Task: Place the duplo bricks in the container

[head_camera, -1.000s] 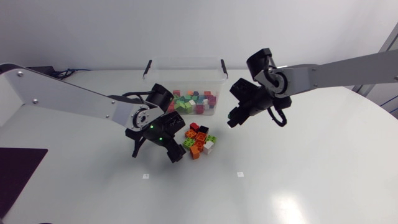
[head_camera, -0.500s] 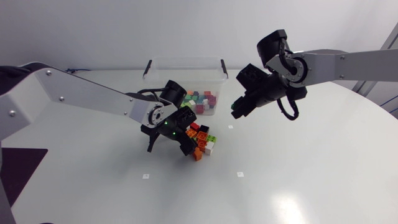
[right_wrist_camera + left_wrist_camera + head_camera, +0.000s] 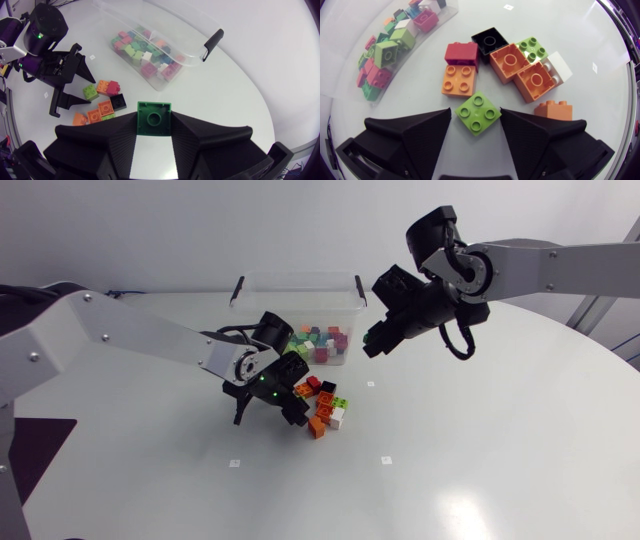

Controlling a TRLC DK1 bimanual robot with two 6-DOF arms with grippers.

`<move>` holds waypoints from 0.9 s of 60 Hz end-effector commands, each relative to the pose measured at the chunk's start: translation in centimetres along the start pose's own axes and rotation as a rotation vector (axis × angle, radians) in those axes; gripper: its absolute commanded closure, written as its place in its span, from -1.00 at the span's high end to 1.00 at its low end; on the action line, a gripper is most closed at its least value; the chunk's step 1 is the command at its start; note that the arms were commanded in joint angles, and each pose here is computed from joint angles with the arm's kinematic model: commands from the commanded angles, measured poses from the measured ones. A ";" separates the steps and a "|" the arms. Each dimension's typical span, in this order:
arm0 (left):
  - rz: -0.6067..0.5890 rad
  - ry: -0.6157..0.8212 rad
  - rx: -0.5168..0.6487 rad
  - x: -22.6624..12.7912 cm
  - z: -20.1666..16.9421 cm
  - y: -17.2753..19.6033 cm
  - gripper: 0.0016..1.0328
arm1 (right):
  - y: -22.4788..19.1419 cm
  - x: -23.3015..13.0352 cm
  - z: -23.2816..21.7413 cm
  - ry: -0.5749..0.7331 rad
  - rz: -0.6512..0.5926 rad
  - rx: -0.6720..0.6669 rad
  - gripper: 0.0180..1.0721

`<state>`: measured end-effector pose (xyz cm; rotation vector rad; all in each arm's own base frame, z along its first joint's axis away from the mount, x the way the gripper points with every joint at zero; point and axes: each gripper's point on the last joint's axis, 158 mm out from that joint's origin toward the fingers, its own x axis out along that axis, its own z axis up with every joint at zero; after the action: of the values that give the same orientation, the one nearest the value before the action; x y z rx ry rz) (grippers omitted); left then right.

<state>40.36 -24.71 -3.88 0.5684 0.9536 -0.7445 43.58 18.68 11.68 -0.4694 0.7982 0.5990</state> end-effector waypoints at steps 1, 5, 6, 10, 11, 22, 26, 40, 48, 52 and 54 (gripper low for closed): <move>-0.001 0.028 -0.037 -0.2 -1.9 0.2 0.07 | 0.0 -0.6 1.9 -0.036 0.000 0.018 -0.46; 0.002 0.027 -0.044 -0.6 -2.5 0.3 -0.08 | 0.0 -0.8 3.1 -0.059 -0.003 0.024 -0.46; 0.002 0.027 -0.044 -0.7 -2.6 0.3 -0.10 | -0.2 -0.9 3.5 -0.066 -0.005 0.028 -0.46; 0.005 0.025 -0.046 -1.2 -3.2 0.2 -0.10 | -0.3 -0.9 4.8 -0.085 -0.007 0.035 -0.46; 0.005 0.025 -0.046 -1.3 -3.2 0.1 -0.10 | -0.3 -0.8 4.9 -0.086 -0.006 0.037 -0.46; 0.024 -0.006 -0.047 -3.2 -3.2 0.5 -0.18 | -0.3 -0.4 7.4 -0.117 -0.005 0.051 -0.46; 0.020 -0.028 -0.046 -3.5 -2.6 0.5 0.10 | 0.0 -0.2 7.8 -0.116 -0.001 0.050 -0.46; -0.019 -0.016 -0.073 -1.0 -1.2 -1.0 0.73 | -0.3 -1.0 9.0 -0.139 -0.013 0.069 -0.46; -0.020 -0.019 -0.111 -0.2 -0.5 -0.8 0.72 | -0.9 -1.3 10.1 -0.161 -0.024 0.087 -0.46; -0.018 -0.013 -0.152 0.5 -0.4 -0.3 0.64 | -1.4 -1.3 11.0 -0.177 -0.030 0.106 -0.46; -0.018 -0.010 -0.161 0.7 -0.5 -0.2 0.59 | -1.6 -1.2 11.3 -0.181 -0.032 0.111 -0.46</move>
<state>39.51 -24.64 -3.94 0.4575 0.9750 -0.7105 48.85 23.69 20.29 -0.3511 0.6280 0.5775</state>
